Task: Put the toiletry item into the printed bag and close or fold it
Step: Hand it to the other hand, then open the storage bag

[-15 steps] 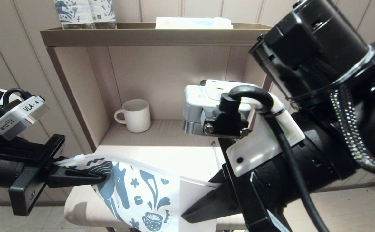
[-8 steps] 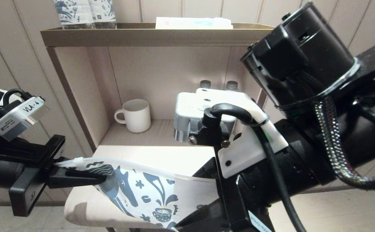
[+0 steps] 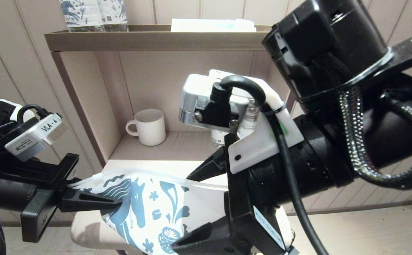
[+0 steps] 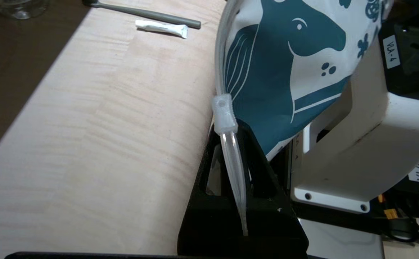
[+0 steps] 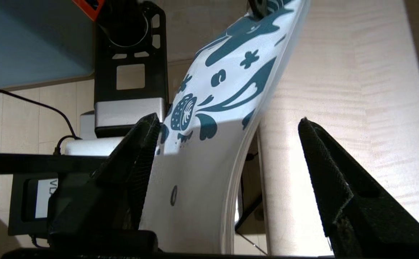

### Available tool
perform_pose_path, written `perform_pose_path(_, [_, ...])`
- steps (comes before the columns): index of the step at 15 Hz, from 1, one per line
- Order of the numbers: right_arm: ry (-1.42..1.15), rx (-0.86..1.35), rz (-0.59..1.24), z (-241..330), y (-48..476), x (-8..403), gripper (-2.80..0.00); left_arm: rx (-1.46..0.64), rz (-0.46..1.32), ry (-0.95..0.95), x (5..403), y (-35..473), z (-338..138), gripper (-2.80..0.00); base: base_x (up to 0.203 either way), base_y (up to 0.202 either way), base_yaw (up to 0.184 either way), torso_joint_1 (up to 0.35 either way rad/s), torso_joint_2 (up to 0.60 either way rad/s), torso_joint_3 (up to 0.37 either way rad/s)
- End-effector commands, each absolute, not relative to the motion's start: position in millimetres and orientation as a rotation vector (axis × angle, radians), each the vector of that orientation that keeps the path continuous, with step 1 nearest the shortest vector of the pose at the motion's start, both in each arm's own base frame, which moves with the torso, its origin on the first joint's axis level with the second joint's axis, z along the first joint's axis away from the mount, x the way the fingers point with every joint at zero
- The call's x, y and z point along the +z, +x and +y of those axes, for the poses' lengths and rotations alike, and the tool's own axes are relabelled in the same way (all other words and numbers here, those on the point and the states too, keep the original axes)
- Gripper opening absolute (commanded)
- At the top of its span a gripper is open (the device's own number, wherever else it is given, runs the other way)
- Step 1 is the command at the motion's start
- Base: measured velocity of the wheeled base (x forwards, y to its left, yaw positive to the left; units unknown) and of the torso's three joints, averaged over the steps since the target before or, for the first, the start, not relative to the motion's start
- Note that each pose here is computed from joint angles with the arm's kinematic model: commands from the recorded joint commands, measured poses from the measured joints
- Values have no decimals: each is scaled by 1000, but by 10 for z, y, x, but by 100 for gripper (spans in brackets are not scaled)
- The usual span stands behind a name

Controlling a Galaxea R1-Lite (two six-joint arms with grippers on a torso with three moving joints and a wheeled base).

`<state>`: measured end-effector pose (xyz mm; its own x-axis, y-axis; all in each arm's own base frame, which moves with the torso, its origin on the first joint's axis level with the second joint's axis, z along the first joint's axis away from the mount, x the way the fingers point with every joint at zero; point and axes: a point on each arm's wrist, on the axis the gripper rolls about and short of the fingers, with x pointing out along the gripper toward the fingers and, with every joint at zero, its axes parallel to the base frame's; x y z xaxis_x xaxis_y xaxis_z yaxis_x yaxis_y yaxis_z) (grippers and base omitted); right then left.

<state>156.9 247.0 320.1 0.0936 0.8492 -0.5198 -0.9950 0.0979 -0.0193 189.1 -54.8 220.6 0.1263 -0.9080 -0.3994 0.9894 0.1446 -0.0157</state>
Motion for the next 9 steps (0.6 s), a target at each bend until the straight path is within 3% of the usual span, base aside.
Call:
perform_pose_path(1, [-421, 1432, 416, 2573, 1578, 3218, 0, -1420, 349, 278, 2200, 1897, -562, -280, 0, 0, 0, 0, 0, 0])
perform_pose_path(4, [-439, 1398, 409, 2703, 1572, 3227, 0, -1424, 353, 277, 2190, 1896, -571, -280, 0, 0, 0, 0, 0, 0])
perform_pose_path(9, [-450, 1374, 460, 2432, 1484, 3225, 0, -1422, 351, 278, 2164, 1946, -578, -280, 0, 0, 0, 0, 0, 0])
